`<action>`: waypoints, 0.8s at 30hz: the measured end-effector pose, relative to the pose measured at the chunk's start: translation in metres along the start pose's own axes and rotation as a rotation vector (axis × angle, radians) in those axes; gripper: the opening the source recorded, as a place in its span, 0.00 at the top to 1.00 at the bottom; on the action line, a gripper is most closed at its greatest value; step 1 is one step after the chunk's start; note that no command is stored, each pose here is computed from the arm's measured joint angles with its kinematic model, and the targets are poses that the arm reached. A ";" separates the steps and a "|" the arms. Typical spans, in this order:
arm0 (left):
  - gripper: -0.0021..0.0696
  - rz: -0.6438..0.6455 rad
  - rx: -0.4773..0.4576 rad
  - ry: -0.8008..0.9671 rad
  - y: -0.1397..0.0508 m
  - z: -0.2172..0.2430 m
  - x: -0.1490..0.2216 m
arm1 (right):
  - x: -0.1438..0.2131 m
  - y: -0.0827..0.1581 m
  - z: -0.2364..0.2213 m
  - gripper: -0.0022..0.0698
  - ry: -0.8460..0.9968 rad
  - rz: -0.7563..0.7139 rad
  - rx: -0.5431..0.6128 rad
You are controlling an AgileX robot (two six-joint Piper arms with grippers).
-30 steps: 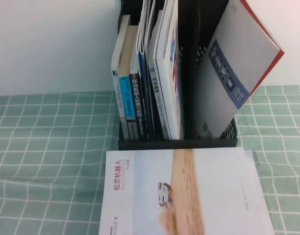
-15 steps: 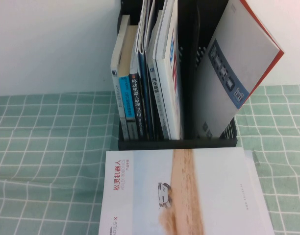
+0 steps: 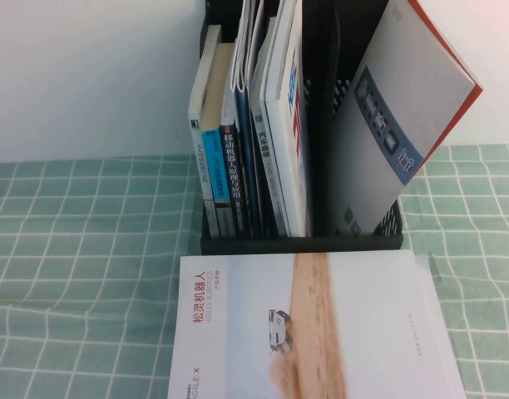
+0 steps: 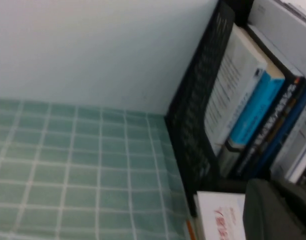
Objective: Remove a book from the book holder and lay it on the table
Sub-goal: Hold the bookshelf
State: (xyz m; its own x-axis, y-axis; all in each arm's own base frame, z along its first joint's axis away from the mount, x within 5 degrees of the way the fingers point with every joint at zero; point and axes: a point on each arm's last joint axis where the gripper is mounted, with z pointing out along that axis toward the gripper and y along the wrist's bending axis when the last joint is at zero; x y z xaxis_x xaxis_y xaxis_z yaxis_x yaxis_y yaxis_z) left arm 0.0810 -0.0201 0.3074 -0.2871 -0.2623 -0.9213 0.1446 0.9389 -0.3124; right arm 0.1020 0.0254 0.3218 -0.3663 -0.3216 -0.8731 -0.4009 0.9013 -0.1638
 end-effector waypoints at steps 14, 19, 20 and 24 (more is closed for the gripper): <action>0.97 -0.139 0.358 0.320 -0.020 0.075 0.017 | 0.012 -0.004 0.122 0.97 0.160 0.037 -0.407; 0.97 -0.161 0.333 0.373 -0.014 0.091 0.023 | 0.027 0.014 0.156 0.97 0.263 0.005 -0.478; 0.97 -0.165 0.331 0.385 -0.013 0.094 0.025 | 0.030 0.018 0.161 0.97 0.283 0.001 -0.489; 0.97 -0.189 0.325 0.437 -0.011 0.102 0.031 | 0.045 0.031 0.182 0.97 0.362 -0.030 -0.508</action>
State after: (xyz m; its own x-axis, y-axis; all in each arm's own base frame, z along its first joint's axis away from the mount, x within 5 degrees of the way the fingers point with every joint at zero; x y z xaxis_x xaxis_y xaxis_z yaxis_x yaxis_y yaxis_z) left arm 0.1673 -0.0613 0.2582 -0.6912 -0.2375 -0.6826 0.3165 0.7496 -0.5813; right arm 0.2263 0.0918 0.1938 -0.5745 -0.5028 -0.6458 -0.7320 0.6686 0.1307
